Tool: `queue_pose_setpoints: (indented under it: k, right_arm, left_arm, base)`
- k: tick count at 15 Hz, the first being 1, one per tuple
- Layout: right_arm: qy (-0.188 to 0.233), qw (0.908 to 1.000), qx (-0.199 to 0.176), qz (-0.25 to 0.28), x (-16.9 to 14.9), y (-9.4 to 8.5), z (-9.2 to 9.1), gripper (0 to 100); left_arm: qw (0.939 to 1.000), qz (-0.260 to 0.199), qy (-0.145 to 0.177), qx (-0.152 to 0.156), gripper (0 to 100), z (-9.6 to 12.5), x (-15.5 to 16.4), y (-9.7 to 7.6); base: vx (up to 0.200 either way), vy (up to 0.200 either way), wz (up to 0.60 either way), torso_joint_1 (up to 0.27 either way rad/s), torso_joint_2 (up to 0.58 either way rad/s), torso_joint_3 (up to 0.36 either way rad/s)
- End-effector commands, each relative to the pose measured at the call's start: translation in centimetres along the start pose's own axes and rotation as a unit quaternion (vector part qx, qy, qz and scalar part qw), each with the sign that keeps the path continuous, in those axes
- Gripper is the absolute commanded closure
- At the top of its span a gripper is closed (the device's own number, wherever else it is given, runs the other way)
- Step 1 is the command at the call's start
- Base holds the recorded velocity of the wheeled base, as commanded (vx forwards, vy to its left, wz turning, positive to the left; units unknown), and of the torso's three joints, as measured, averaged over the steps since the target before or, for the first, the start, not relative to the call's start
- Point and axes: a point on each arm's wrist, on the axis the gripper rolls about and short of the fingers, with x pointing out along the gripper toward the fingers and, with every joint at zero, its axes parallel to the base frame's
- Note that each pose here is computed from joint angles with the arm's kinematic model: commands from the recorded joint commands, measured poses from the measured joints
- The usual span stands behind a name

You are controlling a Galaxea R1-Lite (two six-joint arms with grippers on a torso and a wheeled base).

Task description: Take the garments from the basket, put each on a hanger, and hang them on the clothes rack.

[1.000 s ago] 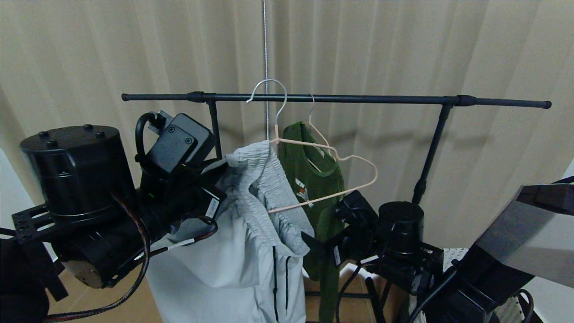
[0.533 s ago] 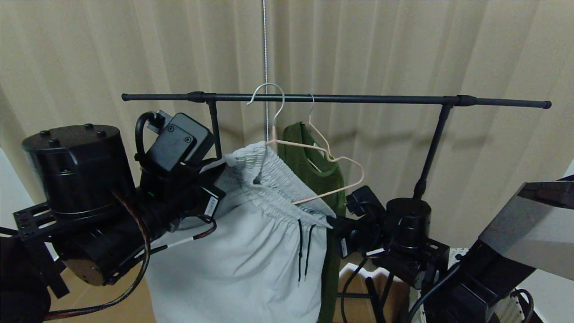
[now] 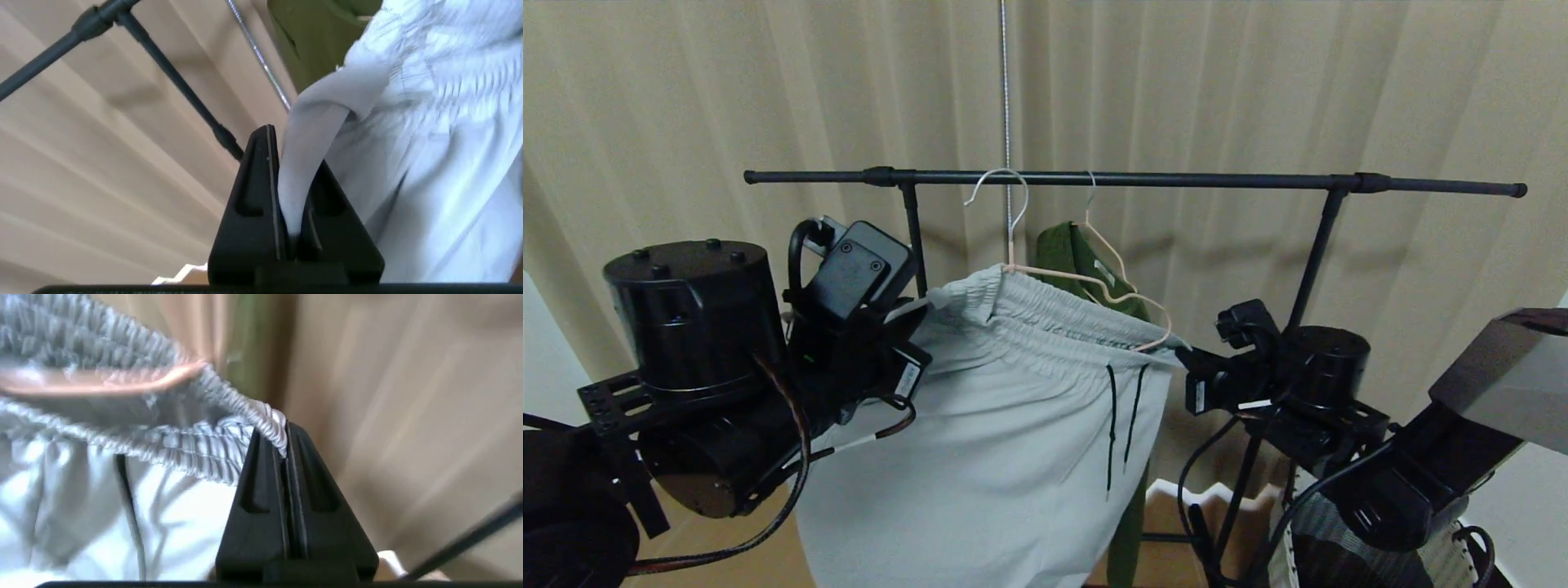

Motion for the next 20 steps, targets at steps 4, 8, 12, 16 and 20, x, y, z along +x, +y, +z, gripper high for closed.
queue_pose_setpoints:
  k: [4, 8, 12, 16, 20]
  right_arm:
    - [-0.02, 0.9997, 0.004, -0.015, 0.3, -1.3, 1.1, 100]
    - [-0.051, 0.9983, -0.001, 0.026, -2.5, 1.4, 3.5, 100]
    - [-0.028, 0.9925, -0.022, 0.117, -5.8, 6.8, 2.6, 100]
    - [-0.018, 0.988, -0.045, 0.147, -6.4, 8.6, 1.8, 0]
    - [-0.078, 0.9829, -0.09, 0.141, -5.9, 8.8, 4.0, 0]
  left_arm:
    - [0.9997, -0.006, 0.019, 0.013, 100, -1.1, -0.2, -0.3]
    - [0.9975, 0.002, 0.05, 0.049, 100, -2.3, 0.3, -0.8]
    - [0.9985, 0.046, 0.027, 0.011, 100, -1.8, 1.7, -1.5]
    - [0.9971, 0.071, 0.026, 0.005, 100, -1.7, 1.8, -1.4]
    - [0.9975, 0.065, 0.025, -0.009, 100, -1.9, 1.6, -1.5]
  base:
    - [0.0, 0.0, 0.0, 0.0, 0.0, 0.0]
    - [0.0, 0.0, 0.0, 0.0, 0.0, 0.0]
    - [0.0, 0.0, 0.0, 0.0, 0.0, 0.0]
    - [0.0, 0.0, 0.0, 0.0, 0.0, 0.0]
    - [0.0, 0.0, 0.0, 0.0, 0.0, 0.0]
